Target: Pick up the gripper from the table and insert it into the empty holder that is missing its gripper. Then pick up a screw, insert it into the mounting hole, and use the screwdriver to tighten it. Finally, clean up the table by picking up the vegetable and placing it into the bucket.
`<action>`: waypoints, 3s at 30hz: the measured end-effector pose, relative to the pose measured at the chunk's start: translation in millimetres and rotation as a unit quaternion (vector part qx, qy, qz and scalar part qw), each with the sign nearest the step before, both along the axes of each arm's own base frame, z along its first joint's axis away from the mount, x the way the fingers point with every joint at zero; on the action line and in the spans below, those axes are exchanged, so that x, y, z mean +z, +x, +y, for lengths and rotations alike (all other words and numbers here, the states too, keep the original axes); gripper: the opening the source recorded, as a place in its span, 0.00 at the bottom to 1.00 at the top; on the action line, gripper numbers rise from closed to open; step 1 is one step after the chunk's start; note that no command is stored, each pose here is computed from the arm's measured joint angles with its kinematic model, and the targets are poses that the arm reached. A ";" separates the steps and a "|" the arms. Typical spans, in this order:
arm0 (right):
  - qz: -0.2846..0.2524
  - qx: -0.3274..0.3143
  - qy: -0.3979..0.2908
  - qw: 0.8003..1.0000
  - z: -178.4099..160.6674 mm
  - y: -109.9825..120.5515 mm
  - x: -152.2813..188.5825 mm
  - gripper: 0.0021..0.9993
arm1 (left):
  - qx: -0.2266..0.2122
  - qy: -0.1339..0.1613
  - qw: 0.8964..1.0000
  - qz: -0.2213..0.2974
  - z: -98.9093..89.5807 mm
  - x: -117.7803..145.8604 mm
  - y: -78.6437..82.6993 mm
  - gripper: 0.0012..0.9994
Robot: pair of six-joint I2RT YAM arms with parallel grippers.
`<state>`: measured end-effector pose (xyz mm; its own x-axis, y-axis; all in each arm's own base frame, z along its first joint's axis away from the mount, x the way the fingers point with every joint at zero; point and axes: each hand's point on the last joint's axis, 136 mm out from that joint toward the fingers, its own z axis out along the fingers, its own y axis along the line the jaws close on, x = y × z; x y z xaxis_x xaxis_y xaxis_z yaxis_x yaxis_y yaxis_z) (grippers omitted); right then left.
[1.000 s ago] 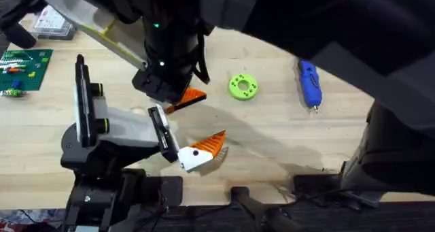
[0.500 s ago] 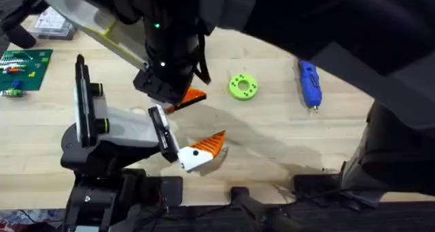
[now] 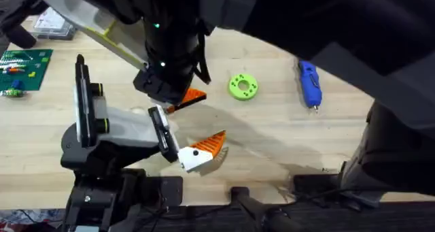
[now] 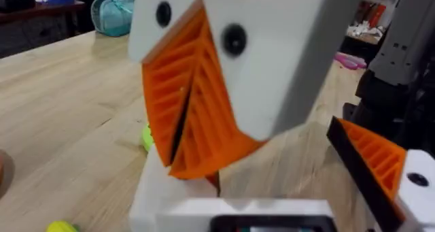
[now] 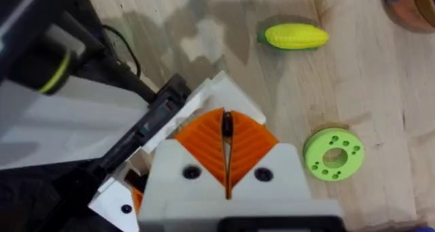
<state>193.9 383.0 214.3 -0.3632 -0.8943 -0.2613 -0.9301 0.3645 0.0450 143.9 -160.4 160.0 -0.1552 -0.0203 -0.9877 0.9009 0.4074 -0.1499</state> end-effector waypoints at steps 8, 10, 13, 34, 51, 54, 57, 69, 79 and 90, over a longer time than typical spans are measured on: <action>0.001 0.000 -0.001 1.000 -0.8 -0.5 -0.1 0.01 | 0.000 0.000 1.000 0.000 0.0 0.0 0.0 0.99; 0.002 0.000 -0.004 1.000 -2.0 -1.2 -0.6 0.01 | 0.000 0.000 1.000 0.000 0.0 0.0 0.0 0.99; 0.003 0.001 -0.006 1.000 -2.6 -1.6 -0.8 0.01 | 0.000 0.000 1.000 0.000 0.0 0.0 0.0 0.99; 0.010 0.002 -0.005 1.000 4.6 0.9 -10.5 0.01 | -0.001 -0.003 1.000 0.010 -0.2 -0.9 -0.3 0.99; 0.012 0.007 -0.006 1.000 3.6 0.1 -10.8 0.01 | -0.003 -0.004 1.000 0.012 -0.5 -0.8 -0.9 0.99; 0.010 0.015 -0.007 1.000 3.6 0.0 -10.8 0.00 | -0.003 -0.004 1.000 0.012 -0.5 -0.8 -0.9 0.99; 0.009 0.020 -0.007 1.000 3.6 0.0 -10.8 0.00 | -0.003 -0.004 1.000 0.012 -0.5 -0.8 -0.9 0.99; -0.002 0.014 -0.019 1.000 -6.5 9.8 -9.9 0.75 | -0.002 -0.005 1.000 0.014 -0.2 -1.0 -0.5 0.99; -0.013 0.007 -0.019 1.000 -12.5 16.9 -4.8 1.00 | 0.000 -0.002 1.000 0.007 0.0 -0.7 0.1 0.99; -0.017 0.008 0.045 0.999 -11.6 10.2 31.9 1.00 | -0.001 0.000 1.000 0.003 0.0 -0.7 0.0 0.99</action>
<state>204.1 371.5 246.2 -0.3393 -0.8722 -0.3523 -0.9371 0.3462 0.0454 143.9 -160.4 159.3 -0.1612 -0.0208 -0.9867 0.9004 0.4063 -0.1557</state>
